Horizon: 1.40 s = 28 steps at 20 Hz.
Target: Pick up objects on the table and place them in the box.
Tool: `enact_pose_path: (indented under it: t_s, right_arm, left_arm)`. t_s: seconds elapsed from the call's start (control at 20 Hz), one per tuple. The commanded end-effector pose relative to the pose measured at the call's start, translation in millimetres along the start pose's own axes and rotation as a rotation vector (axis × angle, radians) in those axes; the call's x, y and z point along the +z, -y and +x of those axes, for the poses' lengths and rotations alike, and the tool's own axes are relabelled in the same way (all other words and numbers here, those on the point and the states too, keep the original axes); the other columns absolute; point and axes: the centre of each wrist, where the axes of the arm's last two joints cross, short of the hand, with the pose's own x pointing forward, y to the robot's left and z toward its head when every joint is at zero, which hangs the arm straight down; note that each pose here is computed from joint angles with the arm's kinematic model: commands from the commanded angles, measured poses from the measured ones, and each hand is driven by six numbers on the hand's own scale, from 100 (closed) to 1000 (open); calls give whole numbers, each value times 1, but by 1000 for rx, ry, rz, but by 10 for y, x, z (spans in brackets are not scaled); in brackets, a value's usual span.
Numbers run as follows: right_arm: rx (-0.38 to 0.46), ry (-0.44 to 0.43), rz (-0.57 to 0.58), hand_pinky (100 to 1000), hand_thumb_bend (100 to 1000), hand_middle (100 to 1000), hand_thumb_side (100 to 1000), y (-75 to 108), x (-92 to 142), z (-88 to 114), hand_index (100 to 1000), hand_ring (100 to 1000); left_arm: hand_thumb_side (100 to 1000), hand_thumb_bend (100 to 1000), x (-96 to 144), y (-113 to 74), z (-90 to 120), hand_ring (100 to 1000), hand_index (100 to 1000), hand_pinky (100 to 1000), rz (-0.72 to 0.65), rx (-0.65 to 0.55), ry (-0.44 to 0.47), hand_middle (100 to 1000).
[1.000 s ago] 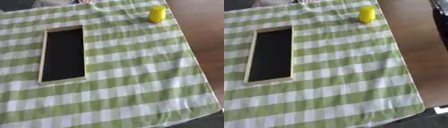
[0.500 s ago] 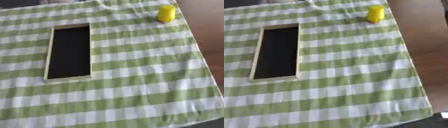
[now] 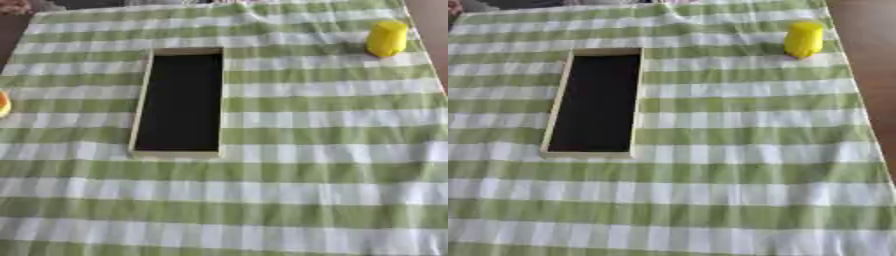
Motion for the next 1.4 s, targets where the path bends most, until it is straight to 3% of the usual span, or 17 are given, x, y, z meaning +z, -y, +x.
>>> enact_pose_path:
  t_s: [0.05, 0.2, 0.3, 0.5, 0.55, 0.65, 0.75, 0.95, 1.4]
  right_arm:
    - [87, 19, -8, 943, 100, 895, 875, 209, -19, 46, 927, 927]
    - [180, 9, 49, 943, 100, 896, 863, 207, -6, 0, 929, 933]
    - [271, 6, 117, 943, 100, 888, 722, 204, 12, -37, 928, 940]
    - [456, 15, 317, 950, 100, 884, 320, 223, 80, -110, 926, 956]
    - [497, 18, 370, 952, 169, 885, 202, 235, 100, -119, 925, 961]
    - [579, 27, 460, 955, 307, 888, 100, 254, 137, -121, 922, 964]
    - [649, 35, 531, 955, 414, 888, 100, 256, 166, -119, 918, 966]
    - [734, 24, 612, 957, 367, 891, 100, 219, 177, -153, 920, 969]
    - [738, 36, 612, 954, 426, 886, 100, 120, 129, -175, 933, 958]
  left_arm:
    - [740, 537, -53, -42, 67, 856, 964, 874, 14, 0, 44, 813]
    - [740, 536, -44, -41, 62, 856, 964, 874, 11, -3, 48, 813]
    - [740, 536, -39, -39, 60, 856, 964, 874, 9, -4, 48, 813]
    - [740, 536, -33, -40, 56, 855, 963, 874, 6, -7, 47, 812]
    - [739, 536, -32, -41, 55, 854, 962, 874, 6, -8, 46, 810]
    - [738, 536, -32, -39, 56, 854, 962, 873, 7, -7, 45, 809]
    - [739, 535, -32, -32, 59, 853, 962, 873, 4, -3, 46, 809]
    - [738, 534, -37, -13, 73, 853, 962, 873, -6, 5, 50, 808]
    - [738, 535, -31, -1, 74, 850, 959, 872, -13, 11, 47, 801]
